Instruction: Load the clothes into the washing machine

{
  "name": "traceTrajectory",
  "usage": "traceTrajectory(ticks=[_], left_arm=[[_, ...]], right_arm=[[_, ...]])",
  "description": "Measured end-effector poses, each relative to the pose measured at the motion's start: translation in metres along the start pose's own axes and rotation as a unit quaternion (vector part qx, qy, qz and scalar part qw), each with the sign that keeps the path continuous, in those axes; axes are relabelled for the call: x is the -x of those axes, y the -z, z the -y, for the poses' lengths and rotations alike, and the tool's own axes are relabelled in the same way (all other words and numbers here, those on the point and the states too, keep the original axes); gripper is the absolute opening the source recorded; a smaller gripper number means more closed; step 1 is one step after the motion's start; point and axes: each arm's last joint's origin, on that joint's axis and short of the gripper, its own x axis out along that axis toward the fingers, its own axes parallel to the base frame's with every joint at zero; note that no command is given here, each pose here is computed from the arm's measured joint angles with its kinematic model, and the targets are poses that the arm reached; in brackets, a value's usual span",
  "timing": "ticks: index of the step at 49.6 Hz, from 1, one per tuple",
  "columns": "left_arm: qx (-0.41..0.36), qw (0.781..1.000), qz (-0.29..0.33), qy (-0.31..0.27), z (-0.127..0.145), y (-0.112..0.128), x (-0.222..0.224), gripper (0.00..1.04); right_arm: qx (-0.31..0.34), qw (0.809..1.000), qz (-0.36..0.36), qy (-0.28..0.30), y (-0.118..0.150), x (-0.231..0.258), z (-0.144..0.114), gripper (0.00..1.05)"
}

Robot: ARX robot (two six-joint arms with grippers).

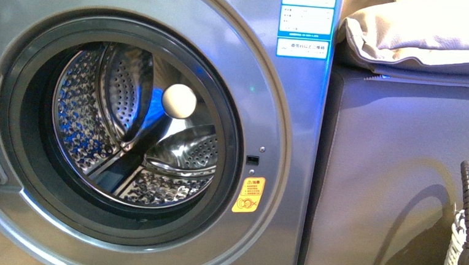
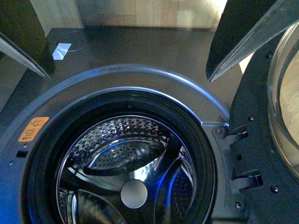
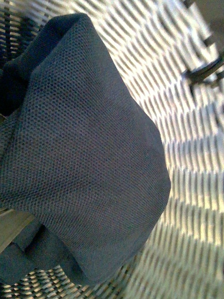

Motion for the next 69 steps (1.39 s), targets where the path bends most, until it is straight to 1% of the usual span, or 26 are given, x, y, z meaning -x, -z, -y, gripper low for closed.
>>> traceTrajectory(ticks=[4, 11, 15, 20, 23, 31, 36, 43, 45, 50, 55, 60, 67, 69], left_arm=[[0.0, 1.0, 0.0, 0.0, 0.0, 0.0, 0.0, 0.98], [0.0, 1.0, 0.0, 0.0, 0.0, 0.0, 0.0, 0.98], [0.0, 1.0, 0.0, 0.0, 0.0, 0.0, 0.0, 0.98], [0.0, 1.0, 0.0, 0.0, 0.0, 0.0, 0.0, 0.98], [0.0, 1.0, 0.0, 0.0, 0.0, 0.0, 0.0, 0.98], [0.0, 1.0, 0.0, 0.0, 0.0, 0.0, 0.0, 0.98], [0.0, 1.0, 0.0, 0.0, 0.0, 0.0, 0.0, 0.98], [0.0, 1.0, 0.0, 0.0, 0.0, 0.0, 0.0, 0.98], [0.0, 1.0, 0.0, 0.0, 0.0, 0.0, 0.0, 0.98], [0.0, 1.0, 0.0, 0.0, 0.0, 0.0, 0.0, 0.98], [0.0, 1.0, 0.0, 0.0, 0.0, 0.0, 0.0, 0.98], [0.0, 1.0, 0.0, 0.0, 0.0, 0.0, 0.0, 0.98], [0.0, 1.0, 0.0, 0.0, 0.0, 0.0, 0.0, 0.98], [0.0, 1.0, 0.0, 0.0, 0.0, 0.0, 0.0, 0.98]], right_arm=[[0.028, 0.999, 0.045, -0.001, -0.027, 0.017, -0.009, 0.08], [0.055, 0.993, 0.1, -0.006, -0.061, 0.035, -0.015, 0.08], [0.076, 0.988, 0.137, -0.008, -0.086, 0.047, -0.019, 0.08], [0.107, 0.976, 0.186, -0.018, -0.121, 0.066, -0.029, 0.08], [0.132, 0.965, 0.223, -0.033, -0.148, 0.081, -0.04, 0.08], [0.176, 0.94, 0.285, -0.061, -0.198, 0.108, -0.068, 0.08], [0.202, 0.916, 0.338, -0.08, -0.246, 0.133, -0.1, 0.08], [0.211, 0.896, 0.379, -0.094, -0.289, 0.156, -0.135, 0.08], [0.21, 0.89, 0.392, -0.103, -0.307, 0.163, -0.15, 0.08], [0.2, 0.883, 0.405, -0.127, -0.337, 0.171, -0.176, 0.08], [0.175, 0.879, 0.406, -0.177, -0.369, 0.176, -0.211, 0.08], [0.148, 0.87, 0.397, -0.253, -0.383, 0.181, -0.252, 0.08], [0.115, 0.851, 0.365, -0.36, -0.377, 0.176, -0.306, 0.08], [0.108, 0.846, 0.358, -0.38, -0.375, 0.173, -0.316, 0.08]])
